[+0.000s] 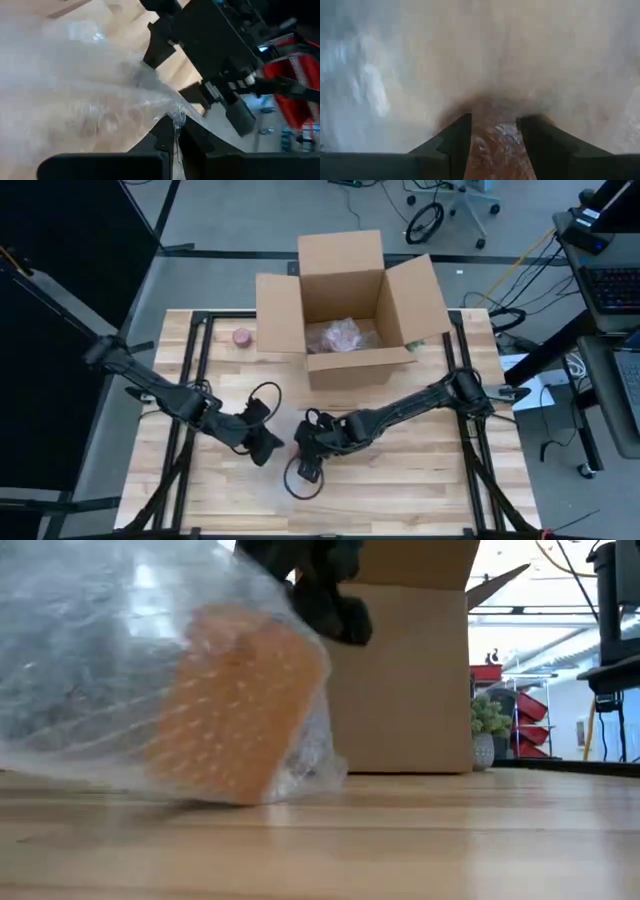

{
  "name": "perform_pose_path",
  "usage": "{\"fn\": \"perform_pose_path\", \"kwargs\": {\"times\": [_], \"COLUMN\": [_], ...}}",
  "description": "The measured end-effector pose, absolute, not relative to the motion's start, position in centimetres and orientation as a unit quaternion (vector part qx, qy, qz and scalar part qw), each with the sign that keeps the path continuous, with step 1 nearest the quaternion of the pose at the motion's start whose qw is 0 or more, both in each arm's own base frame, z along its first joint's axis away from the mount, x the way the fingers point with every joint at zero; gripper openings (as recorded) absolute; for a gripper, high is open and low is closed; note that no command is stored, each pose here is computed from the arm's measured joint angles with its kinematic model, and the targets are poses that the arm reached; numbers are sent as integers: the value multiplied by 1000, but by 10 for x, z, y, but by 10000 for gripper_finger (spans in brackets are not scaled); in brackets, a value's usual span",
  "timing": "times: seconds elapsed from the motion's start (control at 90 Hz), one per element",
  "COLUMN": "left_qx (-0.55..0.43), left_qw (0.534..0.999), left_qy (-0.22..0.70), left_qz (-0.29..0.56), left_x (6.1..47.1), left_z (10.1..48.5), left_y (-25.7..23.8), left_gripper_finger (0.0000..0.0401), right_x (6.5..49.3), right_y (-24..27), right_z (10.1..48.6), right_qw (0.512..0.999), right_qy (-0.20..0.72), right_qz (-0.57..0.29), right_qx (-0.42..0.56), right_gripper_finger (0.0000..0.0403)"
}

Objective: Wrap mug
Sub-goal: Wrap the orange cup with the bubble wrap

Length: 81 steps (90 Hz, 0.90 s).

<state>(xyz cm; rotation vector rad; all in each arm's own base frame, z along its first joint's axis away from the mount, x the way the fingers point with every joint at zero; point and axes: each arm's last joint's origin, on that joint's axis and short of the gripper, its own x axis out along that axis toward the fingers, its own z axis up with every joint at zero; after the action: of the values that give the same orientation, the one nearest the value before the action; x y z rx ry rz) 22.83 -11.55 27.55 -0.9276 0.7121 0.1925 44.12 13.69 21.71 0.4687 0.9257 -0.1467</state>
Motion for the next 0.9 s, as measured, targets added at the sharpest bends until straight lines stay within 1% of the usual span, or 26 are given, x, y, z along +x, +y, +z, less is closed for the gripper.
{"fn": "perform_pose_path", "kwargs": {"times": [0.167, 0.267, 0.556, 0.9], "left_qx": [-424, -423, -435, -414], "left_qw": [823, 819, 843, 832], "left_qy": [366, 377, 316, 367], "left_qz": [94, 93, 30, 51], "left_x": [233, 236, 247, 263], "left_z": [264, 260, 271, 239], "left_y": [-119, -121, -128, -139], "left_gripper_finger": [4, 4, 4, 4], "right_x": [447, 447, 446, 453], "right_y": [134, 135, 135, 131], "right_z": [210, 212, 216, 210], "right_qw": [861, 865, 868, 871], "right_qy": [442, 438, 432, 423], "right_qz": [-65, -58, -55, -56], "right_qx": [244, 239, 239, 243], "right_gripper_finger": [157, 157, 157, 157]}}
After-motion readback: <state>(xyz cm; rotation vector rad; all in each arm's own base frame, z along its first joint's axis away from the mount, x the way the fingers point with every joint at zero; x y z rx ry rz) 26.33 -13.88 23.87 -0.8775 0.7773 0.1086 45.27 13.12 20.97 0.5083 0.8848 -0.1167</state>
